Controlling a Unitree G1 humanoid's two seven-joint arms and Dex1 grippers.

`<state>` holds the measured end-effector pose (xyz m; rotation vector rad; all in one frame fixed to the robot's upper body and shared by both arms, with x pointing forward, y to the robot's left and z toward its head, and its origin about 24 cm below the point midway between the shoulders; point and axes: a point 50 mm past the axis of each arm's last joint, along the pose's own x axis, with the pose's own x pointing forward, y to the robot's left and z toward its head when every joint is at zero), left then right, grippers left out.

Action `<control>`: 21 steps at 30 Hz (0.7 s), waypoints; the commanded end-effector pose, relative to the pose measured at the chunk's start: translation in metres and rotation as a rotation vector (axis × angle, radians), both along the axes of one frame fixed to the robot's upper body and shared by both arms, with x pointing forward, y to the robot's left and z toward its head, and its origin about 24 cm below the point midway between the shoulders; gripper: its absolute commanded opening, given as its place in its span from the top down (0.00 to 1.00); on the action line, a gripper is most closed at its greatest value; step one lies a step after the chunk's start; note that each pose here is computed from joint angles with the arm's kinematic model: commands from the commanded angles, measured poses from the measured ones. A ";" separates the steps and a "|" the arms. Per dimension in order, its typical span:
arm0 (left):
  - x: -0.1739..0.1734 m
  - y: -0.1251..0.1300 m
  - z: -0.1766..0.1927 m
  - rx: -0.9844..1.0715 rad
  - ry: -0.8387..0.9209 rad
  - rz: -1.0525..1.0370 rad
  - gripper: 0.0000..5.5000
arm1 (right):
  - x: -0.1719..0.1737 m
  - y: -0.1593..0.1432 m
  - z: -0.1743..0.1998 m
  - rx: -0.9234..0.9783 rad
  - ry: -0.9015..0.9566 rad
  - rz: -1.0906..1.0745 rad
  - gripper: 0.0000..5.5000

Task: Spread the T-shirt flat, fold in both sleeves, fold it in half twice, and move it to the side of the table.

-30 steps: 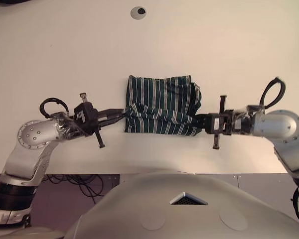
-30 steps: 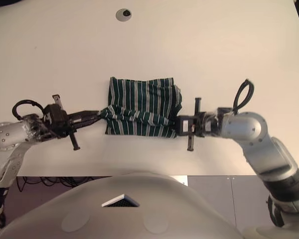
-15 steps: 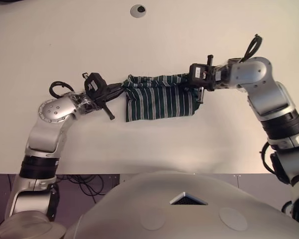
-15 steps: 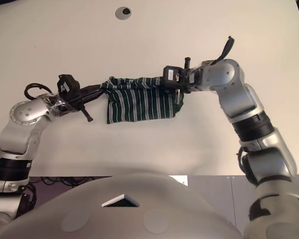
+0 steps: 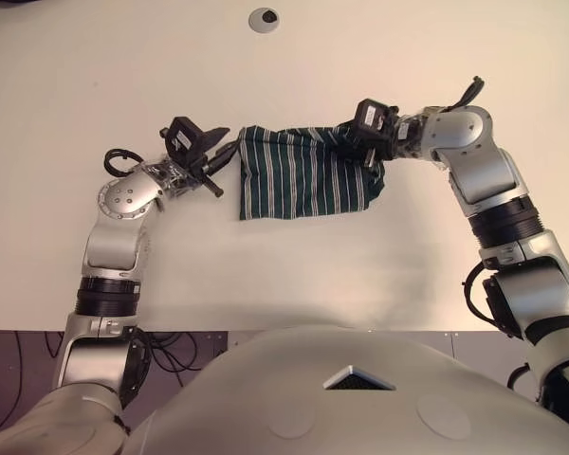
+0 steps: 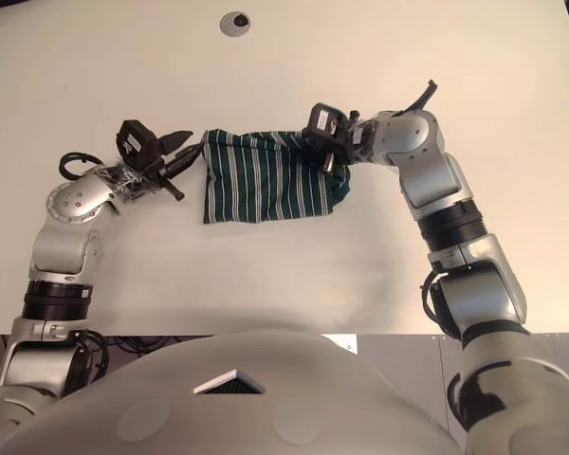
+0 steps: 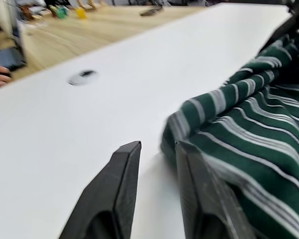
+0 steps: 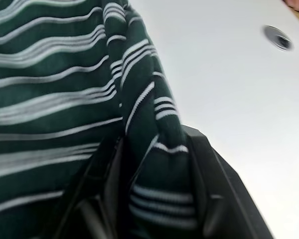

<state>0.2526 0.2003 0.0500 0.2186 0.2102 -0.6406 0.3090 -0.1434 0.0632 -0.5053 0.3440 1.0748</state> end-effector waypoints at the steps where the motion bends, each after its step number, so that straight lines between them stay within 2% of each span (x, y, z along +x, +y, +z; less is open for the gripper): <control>1: 0.005 0.012 -0.001 0.020 -0.034 0.071 0.78 | 0.007 -0.005 0.015 0.160 0.000 -0.077 0.72; 6: 0.006 0.017 -0.004 0.020 -0.078 0.108 0.78 | 0.013 -0.010 0.025 0.205 -0.066 -0.125 0.72; 11: 0.005 0.001 0.005 -0.027 -0.182 0.037 0.78 | 0.010 -0.009 0.024 0.211 -0.054 -0.114 0.72; 13: 0.003 -0.004 0.007 -0.047 -0.212 0.020 0.78 | 0.011 -0.009 0.026 0.211 -0.094 -0.135 0.65; 15: 0.006 -0.008 0.009 -0.133 -0.234 0.053 0.83 | 0.010 -0.003 0.033 0.221 -0.217 -0.139 0.60; 17: 0.010 -0.014 0.001 -0.176 -0.268 0.116 0.89 | 0.005 0.009 0.036 0.275 -0.304 -0.135 0.64; 21: 0.014 -0.015 -0.013 -0.208 -0.353 0.250 0.99 | -0.011 0.045 0.013 0.393 -0.235 -0.093 0.75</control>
